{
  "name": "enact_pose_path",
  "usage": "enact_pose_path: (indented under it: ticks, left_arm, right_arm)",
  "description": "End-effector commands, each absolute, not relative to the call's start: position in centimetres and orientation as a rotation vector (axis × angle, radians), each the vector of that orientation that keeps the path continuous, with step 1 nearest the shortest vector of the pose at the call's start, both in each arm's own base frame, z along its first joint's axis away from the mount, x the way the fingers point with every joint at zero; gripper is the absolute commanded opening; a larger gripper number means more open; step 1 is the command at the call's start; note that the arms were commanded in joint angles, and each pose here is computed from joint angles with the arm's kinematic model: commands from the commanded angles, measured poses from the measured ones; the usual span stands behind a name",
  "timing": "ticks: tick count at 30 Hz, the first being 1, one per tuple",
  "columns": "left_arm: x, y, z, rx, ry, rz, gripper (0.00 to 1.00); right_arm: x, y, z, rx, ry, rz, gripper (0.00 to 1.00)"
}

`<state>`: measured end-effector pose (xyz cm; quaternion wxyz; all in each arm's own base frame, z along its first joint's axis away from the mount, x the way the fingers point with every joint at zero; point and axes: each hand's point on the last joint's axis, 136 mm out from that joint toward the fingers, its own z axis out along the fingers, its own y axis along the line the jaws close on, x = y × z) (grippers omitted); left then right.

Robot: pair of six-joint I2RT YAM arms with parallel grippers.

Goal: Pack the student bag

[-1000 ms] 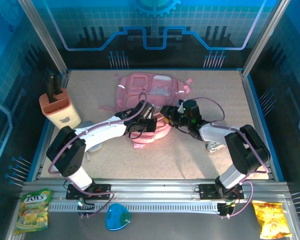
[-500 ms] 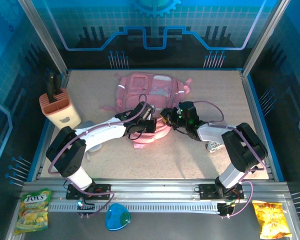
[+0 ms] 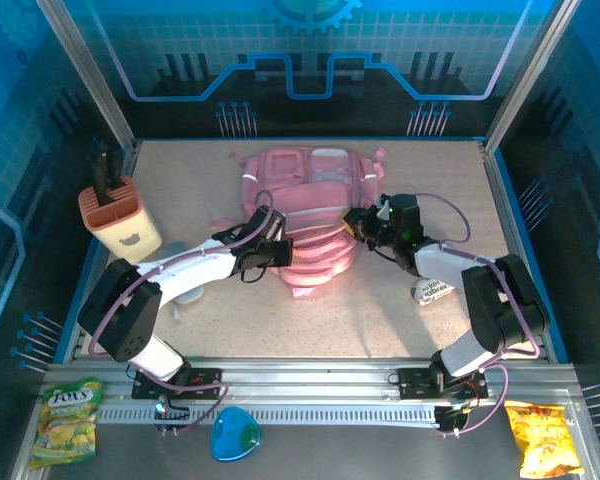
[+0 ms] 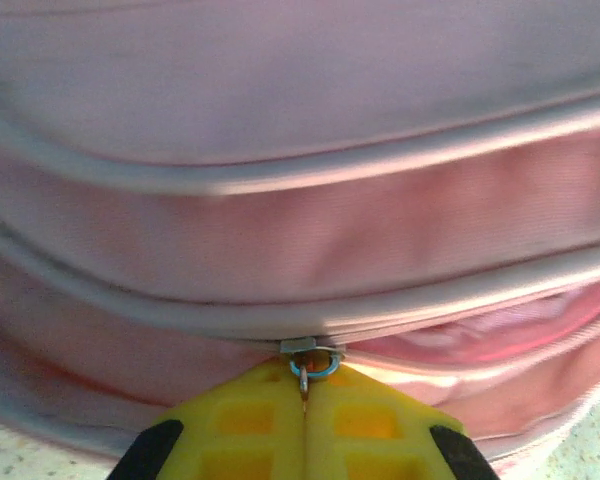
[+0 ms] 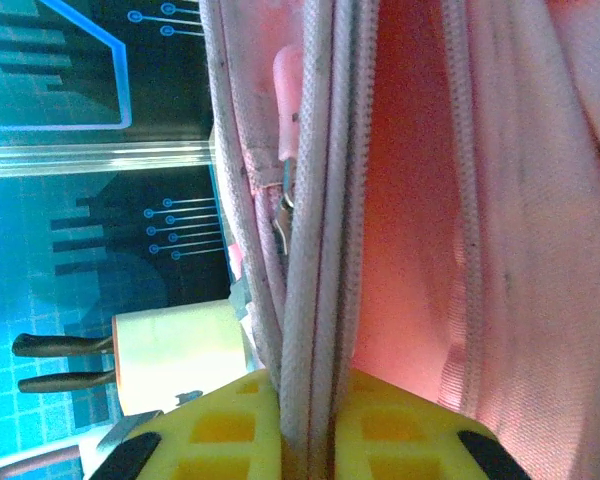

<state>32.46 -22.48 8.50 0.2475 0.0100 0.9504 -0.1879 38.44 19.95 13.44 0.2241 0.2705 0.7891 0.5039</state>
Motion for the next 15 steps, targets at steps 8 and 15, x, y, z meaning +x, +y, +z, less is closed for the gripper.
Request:
enact_pose_path:
  ticks: [8, 15]
  left_arm:
    - [33.9, -25.7, 12.2, 0.240, 2.457, -0.610, 0.00]
    - [32.8, -29.9, 13.2, 0.404, 2.414, -0.655, 0.00]
  right_arm:
    - [38.5, 18.9, 14.9, 0.768, 2.079, 1.380, 0.39]
    - [36.9, 21.4, 14.0, 0.860, 2.105, 1.348, 0.43]
